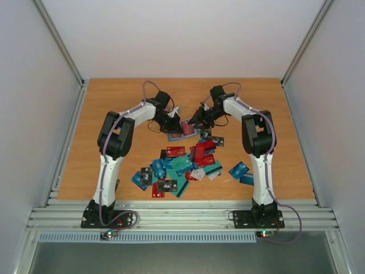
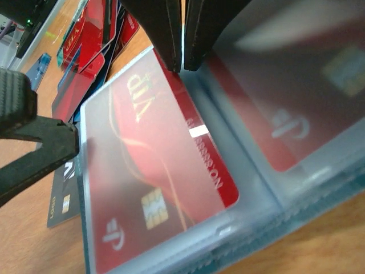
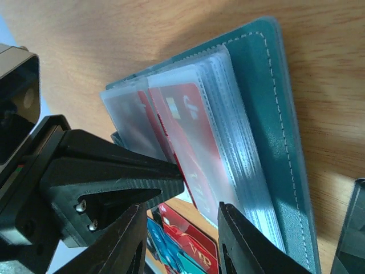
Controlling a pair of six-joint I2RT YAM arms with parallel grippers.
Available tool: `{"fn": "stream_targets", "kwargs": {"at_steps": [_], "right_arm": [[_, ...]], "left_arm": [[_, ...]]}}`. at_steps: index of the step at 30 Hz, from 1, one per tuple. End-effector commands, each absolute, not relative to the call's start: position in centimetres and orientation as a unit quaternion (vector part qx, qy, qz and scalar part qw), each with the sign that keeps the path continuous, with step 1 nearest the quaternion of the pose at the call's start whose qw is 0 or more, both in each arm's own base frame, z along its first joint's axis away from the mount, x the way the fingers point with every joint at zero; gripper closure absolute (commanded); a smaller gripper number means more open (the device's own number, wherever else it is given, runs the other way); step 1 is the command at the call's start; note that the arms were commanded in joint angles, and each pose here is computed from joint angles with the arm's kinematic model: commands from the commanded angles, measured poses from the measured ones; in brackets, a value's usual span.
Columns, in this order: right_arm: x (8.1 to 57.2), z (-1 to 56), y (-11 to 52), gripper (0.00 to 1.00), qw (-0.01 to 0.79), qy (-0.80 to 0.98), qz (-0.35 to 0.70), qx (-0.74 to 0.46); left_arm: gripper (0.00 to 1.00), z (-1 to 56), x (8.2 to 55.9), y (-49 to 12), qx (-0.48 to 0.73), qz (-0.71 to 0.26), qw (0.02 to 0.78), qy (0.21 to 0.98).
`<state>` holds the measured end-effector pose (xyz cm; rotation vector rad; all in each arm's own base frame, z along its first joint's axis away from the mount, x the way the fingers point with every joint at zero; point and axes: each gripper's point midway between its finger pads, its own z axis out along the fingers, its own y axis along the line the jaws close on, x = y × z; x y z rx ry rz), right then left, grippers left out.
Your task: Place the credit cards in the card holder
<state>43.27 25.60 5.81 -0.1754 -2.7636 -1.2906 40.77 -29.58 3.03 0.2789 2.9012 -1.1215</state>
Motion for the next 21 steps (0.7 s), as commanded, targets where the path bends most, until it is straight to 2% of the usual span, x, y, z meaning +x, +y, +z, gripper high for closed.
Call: {"fn": "stream_targets", "kwargs": {"at_steps": [1, 21], "right_arm": [[43.6, 6.4, 25.7, 0.64, 0.035, -0.907, -0.418, -0.036], [44.6, 5.3, 24.4, 0.65, 0.022, -0.932, -0.361, -0.027]], "left_arm": [[0.94, 3.2, 42.3, -30.7, 0.095, -0.372, 0.025, 0.923], [0.99, -0.5, 41.3, -30.0, 0.112, -0.3, -0.008, 0.947]]}}
